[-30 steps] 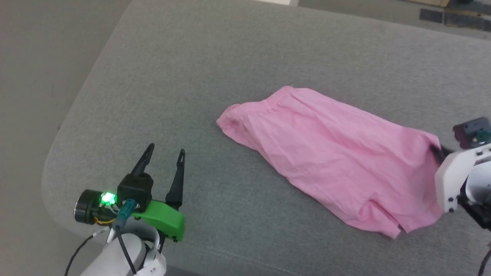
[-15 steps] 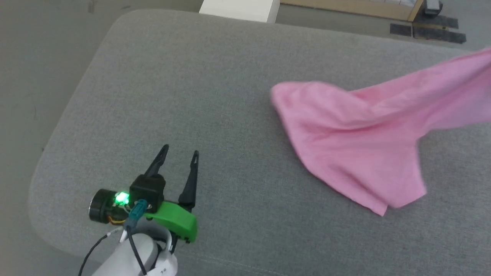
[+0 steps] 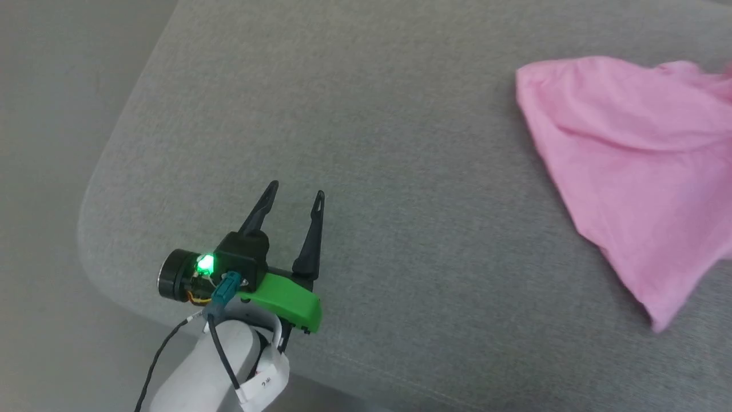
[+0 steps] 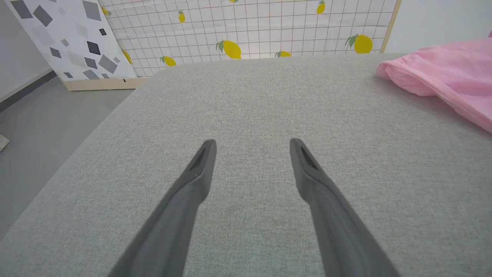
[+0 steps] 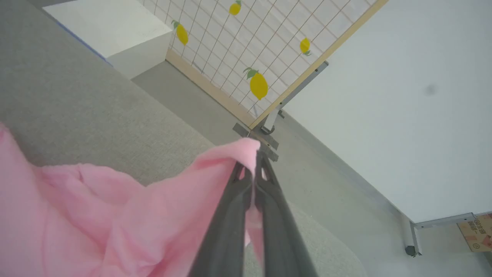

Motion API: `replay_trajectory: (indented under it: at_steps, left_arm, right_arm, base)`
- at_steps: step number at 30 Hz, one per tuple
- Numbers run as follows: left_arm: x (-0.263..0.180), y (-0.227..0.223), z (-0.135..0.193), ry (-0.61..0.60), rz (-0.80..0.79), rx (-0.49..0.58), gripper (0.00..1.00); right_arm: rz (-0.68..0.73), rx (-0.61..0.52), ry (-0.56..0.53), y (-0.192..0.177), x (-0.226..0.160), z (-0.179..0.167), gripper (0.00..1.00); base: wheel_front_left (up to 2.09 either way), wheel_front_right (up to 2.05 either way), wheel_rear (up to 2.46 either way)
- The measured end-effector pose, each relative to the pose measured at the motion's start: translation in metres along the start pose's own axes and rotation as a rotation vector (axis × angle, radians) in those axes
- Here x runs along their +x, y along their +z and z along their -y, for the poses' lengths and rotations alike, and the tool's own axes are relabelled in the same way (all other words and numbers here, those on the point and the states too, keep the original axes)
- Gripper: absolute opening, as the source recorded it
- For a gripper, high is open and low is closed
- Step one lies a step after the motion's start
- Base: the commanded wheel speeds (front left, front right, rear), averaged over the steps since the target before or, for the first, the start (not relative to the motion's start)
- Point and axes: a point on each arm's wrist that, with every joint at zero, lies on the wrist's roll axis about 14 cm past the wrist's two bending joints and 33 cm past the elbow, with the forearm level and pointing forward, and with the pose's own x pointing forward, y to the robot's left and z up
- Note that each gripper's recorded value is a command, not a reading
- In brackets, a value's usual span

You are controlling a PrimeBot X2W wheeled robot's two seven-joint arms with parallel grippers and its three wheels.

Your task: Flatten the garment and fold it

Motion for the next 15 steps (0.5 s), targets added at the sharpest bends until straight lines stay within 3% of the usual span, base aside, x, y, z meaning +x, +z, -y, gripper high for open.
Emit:
replay_trajectory:
  at_steps: [1,2,8,15]
  left_arm:
    - [0.000,-0.003,-0.003,0.008,-0.008,0.002,1.00]
    - [0.000,-0.005,-0.005,0.017,-0.015,0.006,1.00]
    - [0.000,-0.014,-0.013,0.036,-0.040,0.008,1.00]
    - [0.002,-0.003,-0.014,0.024,-0.008,0.009,1.00]
  right_arm:
    - [-0.021,0.000,0.027,-0.009,0.008,-0.014,0.68]
    - [-0.038,0.004,0.050,-0.017,0.014,-0.025,1.00]
    - [-0.105,0.054,0.129,-0.049,0.028,-0.068,1.00]
    - [-0.048,0.153,0.134,-0.040,0.015,-0.071,1.00]
  base:
    - [0.00,0.00,0.00]
    - [0.00,0.00,0.00]
    - [0.00,0.00,0.00]
    - [0.00,0.00,0.00]
